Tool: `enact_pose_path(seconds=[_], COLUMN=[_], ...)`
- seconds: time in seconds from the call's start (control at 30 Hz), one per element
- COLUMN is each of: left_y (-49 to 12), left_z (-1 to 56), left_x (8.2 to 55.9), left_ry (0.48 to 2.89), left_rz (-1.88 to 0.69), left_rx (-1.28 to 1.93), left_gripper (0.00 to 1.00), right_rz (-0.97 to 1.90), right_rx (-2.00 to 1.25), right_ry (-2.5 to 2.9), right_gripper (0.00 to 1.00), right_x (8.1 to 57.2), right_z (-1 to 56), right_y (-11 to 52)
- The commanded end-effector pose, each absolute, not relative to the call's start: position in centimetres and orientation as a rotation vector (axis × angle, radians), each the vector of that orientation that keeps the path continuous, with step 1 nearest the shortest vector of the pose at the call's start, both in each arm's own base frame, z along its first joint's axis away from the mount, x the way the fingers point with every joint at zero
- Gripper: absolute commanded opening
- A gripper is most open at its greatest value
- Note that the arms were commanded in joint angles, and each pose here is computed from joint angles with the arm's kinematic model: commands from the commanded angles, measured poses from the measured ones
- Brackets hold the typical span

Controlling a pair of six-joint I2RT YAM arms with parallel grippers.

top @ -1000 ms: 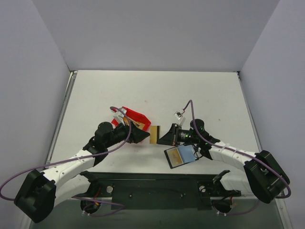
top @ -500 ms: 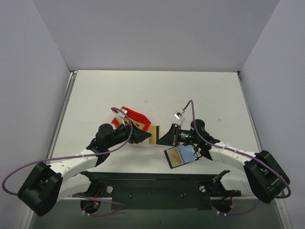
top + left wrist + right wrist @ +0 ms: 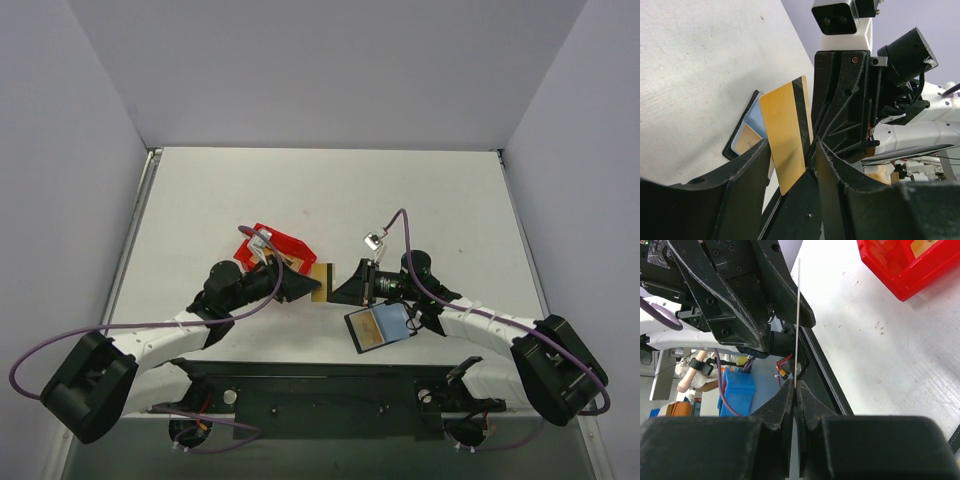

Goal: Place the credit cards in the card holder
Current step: Pick up the credit card at the corner of the board.

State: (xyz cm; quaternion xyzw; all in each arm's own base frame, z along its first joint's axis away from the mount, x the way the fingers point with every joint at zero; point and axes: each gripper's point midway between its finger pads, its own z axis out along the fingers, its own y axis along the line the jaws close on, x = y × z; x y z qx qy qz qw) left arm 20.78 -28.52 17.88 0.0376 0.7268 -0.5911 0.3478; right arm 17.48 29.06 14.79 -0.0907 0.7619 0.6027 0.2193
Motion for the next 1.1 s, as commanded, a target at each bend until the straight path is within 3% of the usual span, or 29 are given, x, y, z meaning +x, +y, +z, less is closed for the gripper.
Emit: enact_pose_path(seconds=[0.0, 0.07, 0.27, 0.47, 0.73, 1.07], left_y=[-29.1, -29.2, -29.5, -29.5, -29.5, -29.7], left_z=[20.0, 20.0, 20.0, 20.0, 20.4, 22.5], left_x=[20.3, 20.2, 20.0, 19.9, 20.0, 19.0], left_ry=[1.791, 1.792, 1.794, 1.795, 1.781, 1.703], left_rz=[-1.592, -1.597, -1.610, -1.613, -1.631, -1.735], left_rx=[0.163, 0.166, 0.181, 0.179, 0.159, 0.180], left_gripper=[0.48, 0.44, 0.17, 0.00, 0.00, 0.00], right_rz=[1.712, 1.715, 1.696, 1.647, 1.520, 1.479], right_rx=[-0.336, -0.340, -0.330, -0.339, -0.316, -0.177], right_ry=[2.013, 2.015, 2.023, 2.007, 1.966, 1.859], right_gripper=[0.00, 0.00, 0.00, 0.06, 0.27, 0.32], right_x=[17.1, 17.0, 17.1, 17.3, 18.2, 20.0], right_z=[16.3, 16.3, 16.1, 16.6, 17.1, 18.1], right_y=[29.5, 29.6, 29.4, 29.0, 27.8, 26.9])
